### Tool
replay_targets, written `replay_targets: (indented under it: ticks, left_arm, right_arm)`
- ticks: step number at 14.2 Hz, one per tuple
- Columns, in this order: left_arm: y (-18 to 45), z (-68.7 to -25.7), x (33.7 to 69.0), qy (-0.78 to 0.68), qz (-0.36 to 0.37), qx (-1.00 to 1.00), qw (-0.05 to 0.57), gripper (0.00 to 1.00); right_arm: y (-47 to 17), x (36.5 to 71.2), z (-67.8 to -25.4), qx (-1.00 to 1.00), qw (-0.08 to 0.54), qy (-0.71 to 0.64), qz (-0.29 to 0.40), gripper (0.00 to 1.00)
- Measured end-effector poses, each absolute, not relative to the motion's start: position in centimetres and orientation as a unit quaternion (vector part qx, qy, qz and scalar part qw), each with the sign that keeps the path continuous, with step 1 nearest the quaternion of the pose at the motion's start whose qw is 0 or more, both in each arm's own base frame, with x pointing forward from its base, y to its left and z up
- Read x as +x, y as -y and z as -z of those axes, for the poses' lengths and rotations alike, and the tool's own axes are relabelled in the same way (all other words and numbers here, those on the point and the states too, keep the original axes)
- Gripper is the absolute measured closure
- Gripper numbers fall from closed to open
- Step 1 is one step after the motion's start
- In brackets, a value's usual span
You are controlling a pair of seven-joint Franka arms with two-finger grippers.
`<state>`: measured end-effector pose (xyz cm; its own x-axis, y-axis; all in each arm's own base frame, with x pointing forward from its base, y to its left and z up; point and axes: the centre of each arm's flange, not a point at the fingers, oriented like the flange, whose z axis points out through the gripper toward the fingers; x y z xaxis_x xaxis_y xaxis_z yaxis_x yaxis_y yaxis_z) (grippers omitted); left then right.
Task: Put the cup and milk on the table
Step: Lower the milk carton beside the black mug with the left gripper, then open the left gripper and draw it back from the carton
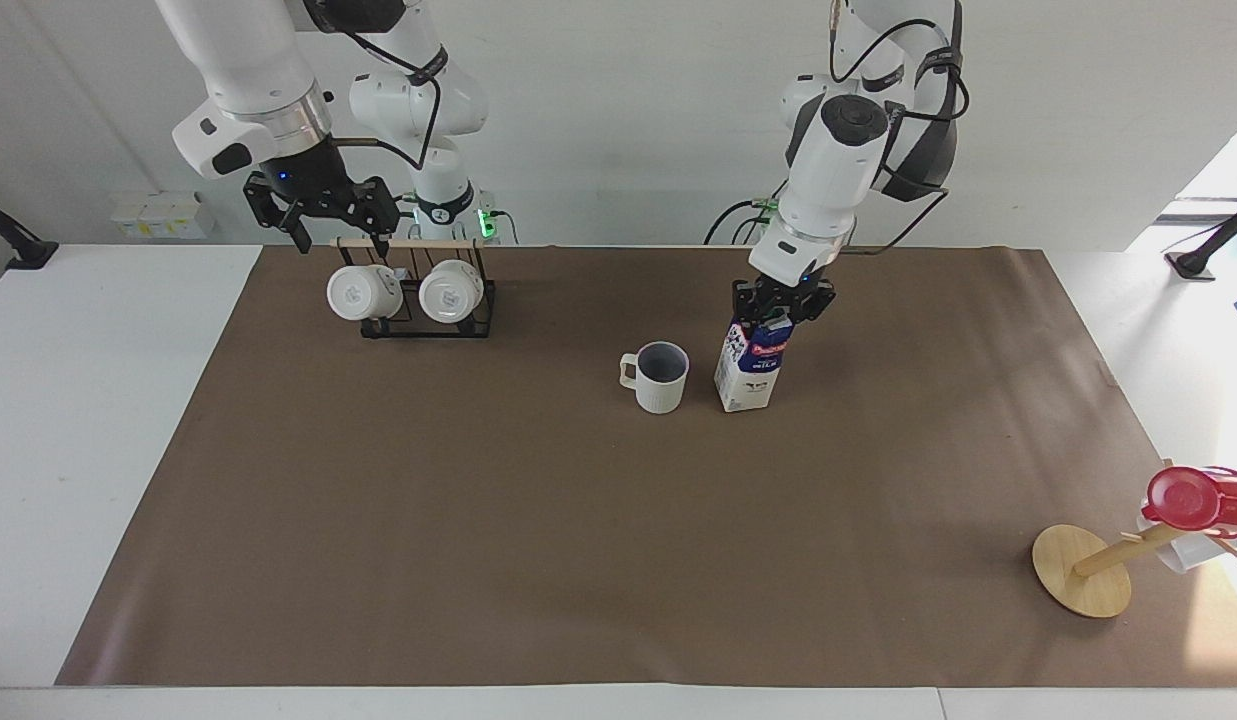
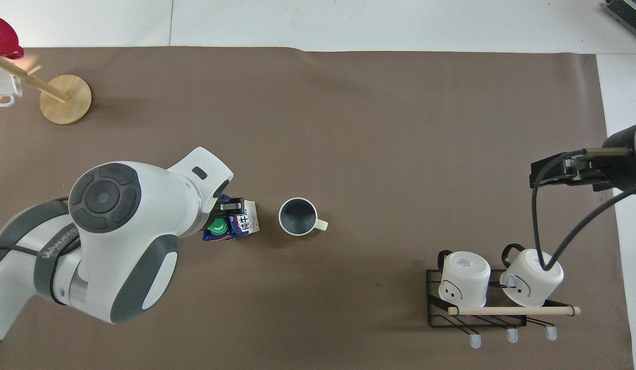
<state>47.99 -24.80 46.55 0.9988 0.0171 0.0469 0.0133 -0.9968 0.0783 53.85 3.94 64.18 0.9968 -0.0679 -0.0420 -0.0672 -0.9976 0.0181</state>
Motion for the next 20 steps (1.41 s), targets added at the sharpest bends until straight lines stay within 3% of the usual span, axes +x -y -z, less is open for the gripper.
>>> replay_targets:
  ticks: [5,8,11,15,20]
  left_arm:
    - [24.8,-46.6,48.0,-0.008,-0.024,0.999,0.039,0.27]
    - [24.8,-46.6,48.0,-0.009,-0.024,0.999,0.039,0.01]
    - [24.8,-47.4,48.3,-0.009,-0.029,0.999,0.042,0.00]
    - [23.4,-51.8,48.9,-0.013,-0.017,0.999,0.034,0.00]
    - [15.0,-56.9,50.8,0.025,0.002,1.000,-0.012,0.00]
  right_arm:
    - [-3.9,53.8,-64.2,0.999,0.008,0.034,0.021,0.00]
    - [-3.9,53.8,-64.2,0.999,0.008,0.034,0.021,0.00]
    - [-3.9,53.8,-64.2,0.999,0.008,0.034,0.021,0.00]
    - [-3.9,53.8,-64.2,0.999,0.008,0.034,0.021,0.00]
    - [-3.9,53.8,-64.2,0.999,0.008,0.034,0.021,0.00]
